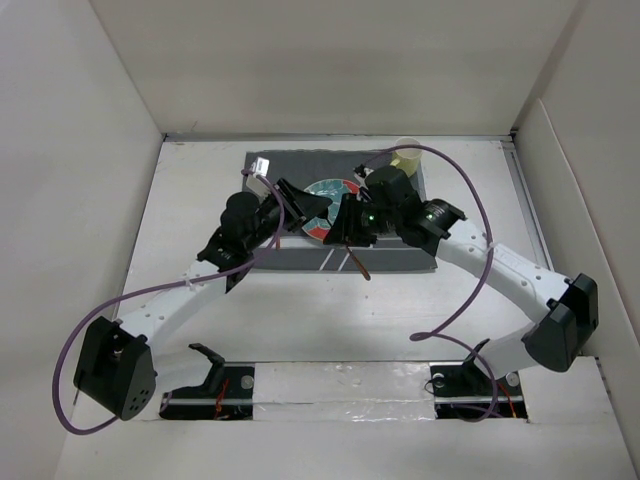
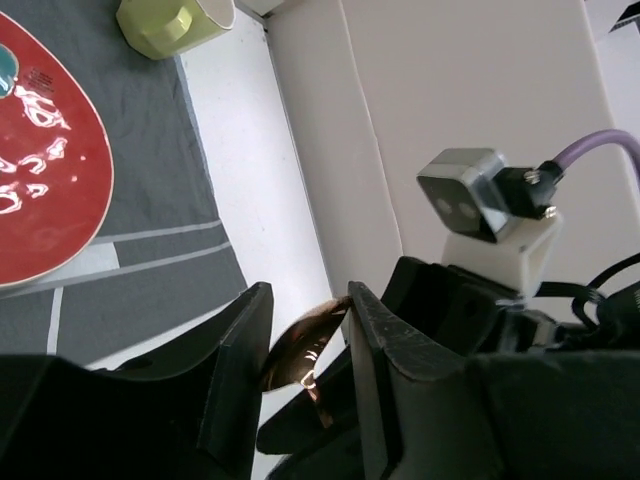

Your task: Set the dinner table for one person

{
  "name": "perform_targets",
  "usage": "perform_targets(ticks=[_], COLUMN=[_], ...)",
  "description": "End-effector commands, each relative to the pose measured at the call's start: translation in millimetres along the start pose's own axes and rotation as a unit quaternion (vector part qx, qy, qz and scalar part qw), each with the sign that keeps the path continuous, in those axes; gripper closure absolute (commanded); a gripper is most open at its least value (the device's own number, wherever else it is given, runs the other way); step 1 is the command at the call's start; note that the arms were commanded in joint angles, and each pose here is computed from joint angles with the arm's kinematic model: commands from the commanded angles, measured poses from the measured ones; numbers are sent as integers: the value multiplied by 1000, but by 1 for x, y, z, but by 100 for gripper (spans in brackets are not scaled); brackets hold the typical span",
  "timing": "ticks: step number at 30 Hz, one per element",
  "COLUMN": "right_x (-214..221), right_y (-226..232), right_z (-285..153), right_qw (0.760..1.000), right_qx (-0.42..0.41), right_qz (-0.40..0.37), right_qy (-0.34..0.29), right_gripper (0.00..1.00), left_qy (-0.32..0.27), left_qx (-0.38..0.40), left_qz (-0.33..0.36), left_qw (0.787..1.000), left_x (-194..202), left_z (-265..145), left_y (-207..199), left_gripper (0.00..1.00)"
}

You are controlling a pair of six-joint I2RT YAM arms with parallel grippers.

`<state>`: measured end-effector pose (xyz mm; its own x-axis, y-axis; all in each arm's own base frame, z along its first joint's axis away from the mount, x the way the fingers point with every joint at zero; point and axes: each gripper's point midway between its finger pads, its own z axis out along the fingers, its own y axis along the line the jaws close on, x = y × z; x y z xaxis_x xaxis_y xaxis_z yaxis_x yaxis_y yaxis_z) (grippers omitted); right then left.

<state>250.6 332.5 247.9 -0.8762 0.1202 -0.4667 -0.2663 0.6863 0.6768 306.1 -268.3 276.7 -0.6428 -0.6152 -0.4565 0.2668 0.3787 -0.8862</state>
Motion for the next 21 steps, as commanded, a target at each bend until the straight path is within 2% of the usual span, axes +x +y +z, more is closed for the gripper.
perform_targets(ticks=[1, 2, 3, 6, 7, 9, 11, 13, 17, 21], right_x=[-2, 0, -2, -4, -4, -10, -11, -11, -6, -6], right_y=[-3, -1, -2, 6, 6, 9, 11, 11, 9, 5], right_z=[-5, -4, -4, -5, -6, -10, -12, -14, -15, -21], right_qw=[999, 999, 999, 999, 999, 999, 998, 999, 999, 998], right_qx=[33, 30, 34, 24, 26, 25, 22, 21, 19, 28], right_qz=[-36, -39, -37, -37, -35, -34, -33, -32, -28, -25], right_qy=[-7, -4, -8, -18, -20, -33, -38, -38, -32, -43], right_gripper=[67, 70, 77, 86, 92, 94, 92, 82, 88, 71], left_qy=[-26, -25, -23, -24, -23, -24, -26, -28, -31, -31], left_qx=[43, 42, 41, 39, 34, 29, 22, 18, 16, 16], left_qz=[20, 20, 20, 22, 22, 27, 30, 35, 38, 40], left_qw=[999, 999, 999, 999, 999, 999, 999, 999, 999, 999], left_x=[-20, -20, -19, -19, -19, -19, -19, -20, -21, -21], left_z=[1, 2, 2, 2, 2, 1, 0, -1, -2, -4], left_y=[-36, -35, -34, -34, -31, -29, -26, -26, -25, -25], left_gripper=[100, 100, 100, 100, 100, 100, 100, 100, 100, 100])
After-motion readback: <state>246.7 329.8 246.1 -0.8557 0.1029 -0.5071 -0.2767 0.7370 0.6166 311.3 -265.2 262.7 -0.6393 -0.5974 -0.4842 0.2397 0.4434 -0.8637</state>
